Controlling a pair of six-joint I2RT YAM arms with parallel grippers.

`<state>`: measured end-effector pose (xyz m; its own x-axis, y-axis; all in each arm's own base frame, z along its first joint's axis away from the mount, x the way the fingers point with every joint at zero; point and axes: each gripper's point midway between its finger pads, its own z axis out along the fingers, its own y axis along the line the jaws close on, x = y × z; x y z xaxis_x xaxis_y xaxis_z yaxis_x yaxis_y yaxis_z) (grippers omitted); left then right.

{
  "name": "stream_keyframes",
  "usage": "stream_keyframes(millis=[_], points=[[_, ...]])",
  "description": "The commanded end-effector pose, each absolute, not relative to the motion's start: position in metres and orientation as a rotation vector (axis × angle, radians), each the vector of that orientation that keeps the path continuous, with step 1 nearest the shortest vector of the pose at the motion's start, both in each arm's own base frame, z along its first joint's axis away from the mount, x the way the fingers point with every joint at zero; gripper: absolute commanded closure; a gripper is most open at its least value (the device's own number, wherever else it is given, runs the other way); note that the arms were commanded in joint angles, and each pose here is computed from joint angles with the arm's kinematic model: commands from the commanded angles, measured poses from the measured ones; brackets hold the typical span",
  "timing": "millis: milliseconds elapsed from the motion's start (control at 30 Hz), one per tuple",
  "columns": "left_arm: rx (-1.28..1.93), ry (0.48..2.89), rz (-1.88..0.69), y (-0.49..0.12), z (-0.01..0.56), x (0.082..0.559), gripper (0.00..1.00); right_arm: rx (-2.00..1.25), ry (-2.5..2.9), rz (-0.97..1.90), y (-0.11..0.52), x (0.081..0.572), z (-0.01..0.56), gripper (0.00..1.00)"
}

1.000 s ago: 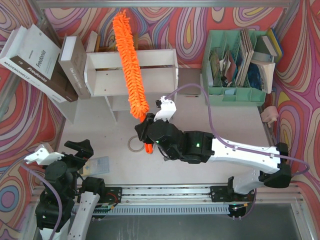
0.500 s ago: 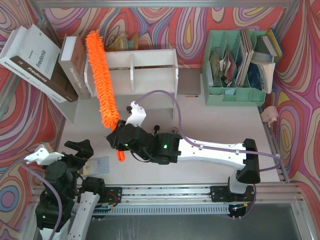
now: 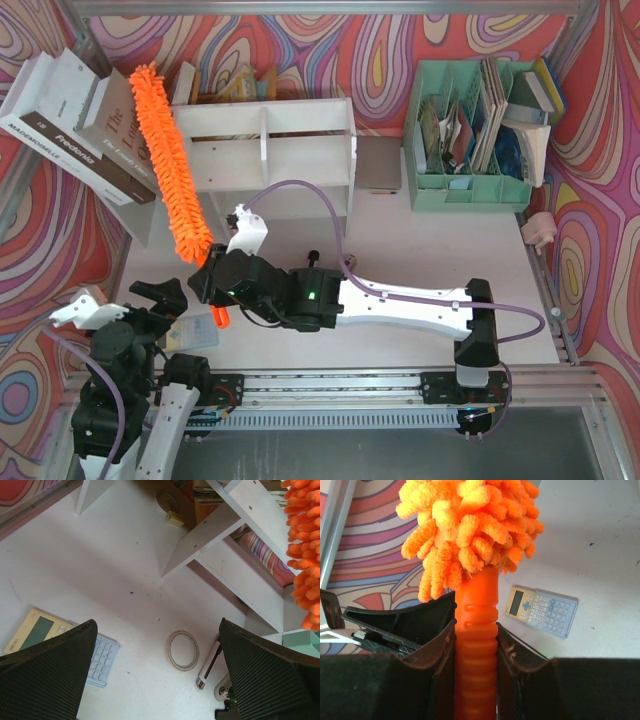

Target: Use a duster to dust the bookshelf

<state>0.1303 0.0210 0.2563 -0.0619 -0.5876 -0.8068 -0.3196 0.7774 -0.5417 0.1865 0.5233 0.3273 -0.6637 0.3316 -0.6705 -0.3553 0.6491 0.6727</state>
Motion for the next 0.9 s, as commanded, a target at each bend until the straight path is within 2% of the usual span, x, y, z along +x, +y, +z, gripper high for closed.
stream_keyframes(millis=[0,467,867], points=[[-0.711,1.655,-0.258,0.020,0.258,0.133,0.02,-0.040,2.011,1.085,0.530,0.180,0.341,1.00],[-0.711,1.655,-0.258,0.020,0.258,0.134,0.02,0.166,1.994,0.914,0.483,0.201,0.339,1.00],[-0.711,1.657,-0.257,0.020,0.258,0.134,0.02,0.285,1.929,0.890,0.438,0.206,0.363,1.00]])
